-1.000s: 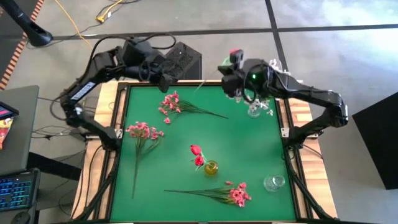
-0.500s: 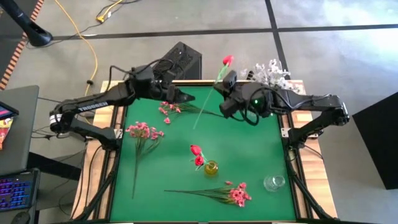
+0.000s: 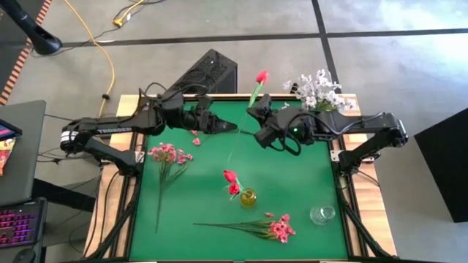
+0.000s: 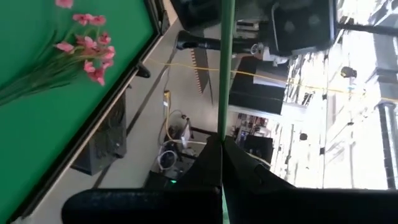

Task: Sort flowers into vase by color
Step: Put the top right red tulip into the transparent yellow vase

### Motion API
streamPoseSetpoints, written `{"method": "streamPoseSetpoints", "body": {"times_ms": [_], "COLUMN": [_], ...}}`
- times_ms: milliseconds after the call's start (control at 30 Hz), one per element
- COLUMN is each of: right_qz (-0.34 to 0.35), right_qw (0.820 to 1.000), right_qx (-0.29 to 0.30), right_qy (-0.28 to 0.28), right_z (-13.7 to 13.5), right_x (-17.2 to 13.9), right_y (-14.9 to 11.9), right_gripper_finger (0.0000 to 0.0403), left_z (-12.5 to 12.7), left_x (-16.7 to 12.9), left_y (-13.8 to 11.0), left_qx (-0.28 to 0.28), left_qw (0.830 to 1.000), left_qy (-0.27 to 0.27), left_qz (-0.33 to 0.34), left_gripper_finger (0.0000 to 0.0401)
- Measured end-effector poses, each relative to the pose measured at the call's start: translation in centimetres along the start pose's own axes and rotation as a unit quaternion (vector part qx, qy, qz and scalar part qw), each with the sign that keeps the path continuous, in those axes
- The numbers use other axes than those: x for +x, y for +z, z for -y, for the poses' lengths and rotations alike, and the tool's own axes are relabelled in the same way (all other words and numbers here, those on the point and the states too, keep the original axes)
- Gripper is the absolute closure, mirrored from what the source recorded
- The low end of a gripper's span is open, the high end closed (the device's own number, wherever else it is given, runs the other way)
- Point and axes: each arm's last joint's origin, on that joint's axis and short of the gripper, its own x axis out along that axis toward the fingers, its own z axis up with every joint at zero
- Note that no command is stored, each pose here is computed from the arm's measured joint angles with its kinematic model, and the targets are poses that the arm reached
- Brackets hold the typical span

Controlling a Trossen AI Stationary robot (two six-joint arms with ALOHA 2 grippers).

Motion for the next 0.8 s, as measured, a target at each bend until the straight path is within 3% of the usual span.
{"method": "streamPoseSetpoints", "body": {"times_ms": [567, 800], "right_qz": [-0.013, -0.008], "right_qw": [0.999, 0.999], "right_qx": [-0.031, -0.031], "right_qy": [0.010, 0.009], "right_z": [-1.1, -1.1], "right_x": [1.0, 0.9], "right_y": [2.1, 2.2], "right_gripper_finger": [0.0379, 0.0379], "left_z": [-1.4, -1.4], "left_x": [1.3, 1.3], "left_y": [-0.4, -0.4], "left_qx": [-0.030, -0.030], "left_qw": [0.999, 0.999], "left_qy": [0.018, 0.019], "left_qz": [-0.014, -0.019], "left_gripper_finger": [0.0276, 0.0326]}}
